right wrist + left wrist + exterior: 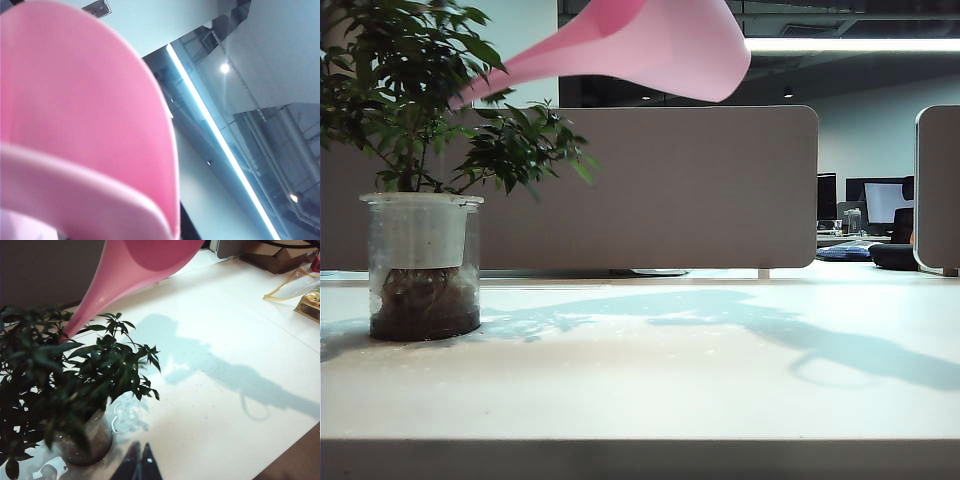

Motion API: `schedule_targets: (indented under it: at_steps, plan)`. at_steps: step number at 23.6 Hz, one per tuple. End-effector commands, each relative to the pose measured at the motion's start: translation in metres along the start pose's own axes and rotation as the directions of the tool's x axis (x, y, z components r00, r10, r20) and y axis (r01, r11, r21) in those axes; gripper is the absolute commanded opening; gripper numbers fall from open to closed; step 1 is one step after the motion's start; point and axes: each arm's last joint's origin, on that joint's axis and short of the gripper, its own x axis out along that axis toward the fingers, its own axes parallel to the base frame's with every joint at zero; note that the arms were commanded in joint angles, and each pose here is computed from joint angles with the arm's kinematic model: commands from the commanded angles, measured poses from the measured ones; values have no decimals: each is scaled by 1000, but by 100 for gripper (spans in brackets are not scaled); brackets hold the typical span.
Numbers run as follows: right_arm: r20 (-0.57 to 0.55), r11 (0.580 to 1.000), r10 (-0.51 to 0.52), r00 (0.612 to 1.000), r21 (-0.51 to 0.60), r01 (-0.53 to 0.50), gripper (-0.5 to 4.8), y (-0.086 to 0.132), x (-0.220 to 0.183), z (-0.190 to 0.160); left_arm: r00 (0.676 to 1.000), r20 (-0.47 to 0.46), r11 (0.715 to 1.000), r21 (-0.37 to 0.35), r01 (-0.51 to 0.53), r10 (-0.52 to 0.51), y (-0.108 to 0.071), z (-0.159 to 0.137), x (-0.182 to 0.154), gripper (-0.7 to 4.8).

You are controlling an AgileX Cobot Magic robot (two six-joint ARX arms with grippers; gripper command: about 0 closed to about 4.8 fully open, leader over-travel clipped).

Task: Pick up the watering can from the table, water the potted plant, and put the can back.

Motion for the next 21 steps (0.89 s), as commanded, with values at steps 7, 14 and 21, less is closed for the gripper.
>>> schedule_targets:
  at_steps: [7, 14, 21]
  plan:
    - [30, 999, 10, 999, -44, -8, 92, -2, 0, 2, 1000, 18, 1000, 4, 2, -2, -1, 2, -4, -5]
    - [-44, 1000, -13, 999, -9, 13, 94, -4, 0, 0, 1000, 13, 1000, 3, 2, -2, -1, 1, -4, -5]
    - [-184, 944, 65, 981, 329, -1, 94, -35, -11, -35, 1000, 14, 1000, 3, 2, -2, -1, 1, -4, -5]
